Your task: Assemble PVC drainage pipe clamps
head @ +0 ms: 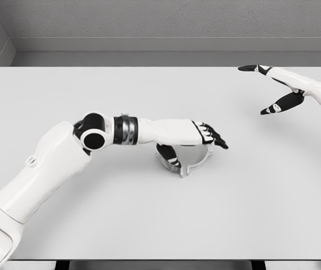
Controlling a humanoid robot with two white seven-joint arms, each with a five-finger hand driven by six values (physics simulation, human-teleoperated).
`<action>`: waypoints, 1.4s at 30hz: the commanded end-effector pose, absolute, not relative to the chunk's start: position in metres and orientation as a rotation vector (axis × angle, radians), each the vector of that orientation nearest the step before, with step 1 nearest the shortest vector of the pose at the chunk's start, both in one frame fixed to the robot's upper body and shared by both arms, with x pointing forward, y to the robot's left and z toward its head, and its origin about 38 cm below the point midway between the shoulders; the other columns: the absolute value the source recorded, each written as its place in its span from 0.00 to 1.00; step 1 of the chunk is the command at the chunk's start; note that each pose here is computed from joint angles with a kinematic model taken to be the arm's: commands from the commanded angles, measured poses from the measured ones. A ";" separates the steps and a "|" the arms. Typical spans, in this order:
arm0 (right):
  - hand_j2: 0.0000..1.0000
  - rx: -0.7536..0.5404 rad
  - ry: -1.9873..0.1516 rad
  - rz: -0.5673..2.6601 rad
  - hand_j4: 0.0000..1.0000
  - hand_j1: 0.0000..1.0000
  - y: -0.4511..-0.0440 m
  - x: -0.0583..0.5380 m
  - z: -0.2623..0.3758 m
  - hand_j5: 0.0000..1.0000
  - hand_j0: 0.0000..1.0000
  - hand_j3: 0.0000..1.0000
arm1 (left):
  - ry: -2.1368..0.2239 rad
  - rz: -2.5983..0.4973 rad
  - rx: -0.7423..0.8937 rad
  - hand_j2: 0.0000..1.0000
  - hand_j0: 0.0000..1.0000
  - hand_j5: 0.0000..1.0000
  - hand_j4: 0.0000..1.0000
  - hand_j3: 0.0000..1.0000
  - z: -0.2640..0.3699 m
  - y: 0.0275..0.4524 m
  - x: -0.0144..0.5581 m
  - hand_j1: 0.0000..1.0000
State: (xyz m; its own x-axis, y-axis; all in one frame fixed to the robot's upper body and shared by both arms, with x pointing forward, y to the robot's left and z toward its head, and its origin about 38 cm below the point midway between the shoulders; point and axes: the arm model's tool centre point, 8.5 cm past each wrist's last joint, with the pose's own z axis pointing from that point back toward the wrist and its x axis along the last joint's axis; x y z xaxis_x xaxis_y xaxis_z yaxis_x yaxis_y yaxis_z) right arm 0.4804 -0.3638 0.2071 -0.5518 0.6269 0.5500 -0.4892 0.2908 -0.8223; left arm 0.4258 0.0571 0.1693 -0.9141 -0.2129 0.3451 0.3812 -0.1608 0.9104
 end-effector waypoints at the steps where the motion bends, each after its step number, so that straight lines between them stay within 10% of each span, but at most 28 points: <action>1: 1.00 -0.127 -1.600 1.444 1.00 1.00 -0.364 0.480 0.208 1.00 1.00 1.00 | -1.797 -2.076 -0.110 1.00 1.00 1.00 1.00 1.00 0.196 0.080 0.435 1.00; 5: 1.00 -0.128 -1.600 1.443 1.00 1.00 -0.365 0.480 0.208 1.00 1.00 1.00 | -1.745 -1.872 0.108 1.00 1.00 1.00 1.00 1.00 0.215 0.161 0.487 1.00; 42: 1.00 -0.113 -1.613 1.467 1.00 1.00 -0.356 0.479 0.210 1.00 1.00 1.00 | -1.410 -2.141 0.135 1.00 1.00 1.00 1.00 1.00 0.160 0.046 0.518 1.00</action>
